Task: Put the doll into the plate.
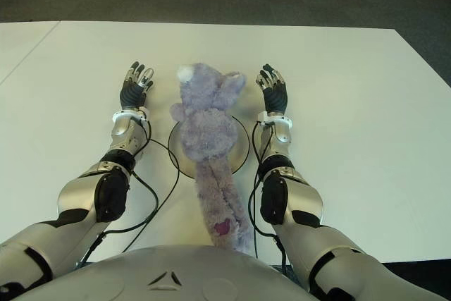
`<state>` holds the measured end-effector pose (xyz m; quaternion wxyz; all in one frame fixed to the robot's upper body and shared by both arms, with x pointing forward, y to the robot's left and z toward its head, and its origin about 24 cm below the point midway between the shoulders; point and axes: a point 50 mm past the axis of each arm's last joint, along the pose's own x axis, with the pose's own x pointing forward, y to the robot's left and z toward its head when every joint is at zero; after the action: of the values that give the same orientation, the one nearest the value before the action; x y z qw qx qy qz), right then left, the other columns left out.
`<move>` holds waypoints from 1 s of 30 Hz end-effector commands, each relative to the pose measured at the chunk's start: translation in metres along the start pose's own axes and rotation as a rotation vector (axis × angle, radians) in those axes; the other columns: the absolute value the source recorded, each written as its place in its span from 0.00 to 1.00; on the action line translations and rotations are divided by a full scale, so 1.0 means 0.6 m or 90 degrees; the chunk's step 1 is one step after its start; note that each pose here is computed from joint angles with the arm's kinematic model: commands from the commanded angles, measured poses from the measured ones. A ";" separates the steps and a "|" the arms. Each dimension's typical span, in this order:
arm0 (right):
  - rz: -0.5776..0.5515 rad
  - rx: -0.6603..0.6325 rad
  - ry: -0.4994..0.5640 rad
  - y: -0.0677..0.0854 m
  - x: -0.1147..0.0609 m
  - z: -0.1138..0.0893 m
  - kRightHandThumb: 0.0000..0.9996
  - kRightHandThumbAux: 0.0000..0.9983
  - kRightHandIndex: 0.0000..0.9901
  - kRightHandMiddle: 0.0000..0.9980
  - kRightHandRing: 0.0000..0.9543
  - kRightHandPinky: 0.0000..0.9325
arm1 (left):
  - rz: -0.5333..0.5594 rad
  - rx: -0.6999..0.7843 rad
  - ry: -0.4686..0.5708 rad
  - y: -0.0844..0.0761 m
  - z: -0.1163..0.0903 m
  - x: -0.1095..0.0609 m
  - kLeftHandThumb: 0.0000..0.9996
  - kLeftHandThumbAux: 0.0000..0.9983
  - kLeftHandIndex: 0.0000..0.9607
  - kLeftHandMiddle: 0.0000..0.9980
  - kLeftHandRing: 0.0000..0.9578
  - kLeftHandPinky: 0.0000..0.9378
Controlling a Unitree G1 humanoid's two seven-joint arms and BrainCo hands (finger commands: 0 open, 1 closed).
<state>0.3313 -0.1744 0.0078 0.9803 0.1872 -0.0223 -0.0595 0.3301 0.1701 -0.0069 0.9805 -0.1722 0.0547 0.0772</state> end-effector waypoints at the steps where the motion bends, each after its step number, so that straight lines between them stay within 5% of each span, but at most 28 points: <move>1: -0.143 0.057 0.300 -0.073 -0.155 -0.158 0.08 0.77 0.07 0.00 0.00 0.00 | 0.082 -0.053 0.284 0.044 -0.167 -0.119 0.00 0.72 0.00 0.00 0.00 0.00; 7: -0.144 0.051 0.305 -0.072 -0.155 -0.159 0.00 0.73 0.02 0.00 0.00 0.00 | 0.078 -0.052 0.284 0.043 -0.167 -0.119 0.00 0.74 0.00 0.00 0.00 0.00; 30: -0.140 0.033 0.306 -0.068 -0.154 -0.159 0.00 0.71 0.00 0.00 0.00 0.00 | 0.078 -0.035 0.286 0.042 -0.166 -0.116 0.00 0.73 0.00 0.00 0.00 0.00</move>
<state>0.3316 -0.1742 0.0079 0.9811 0.1825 -0.0206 -0.0610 0.3303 0.1696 -0.0067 0.9809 -0.1708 0.0545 0.0754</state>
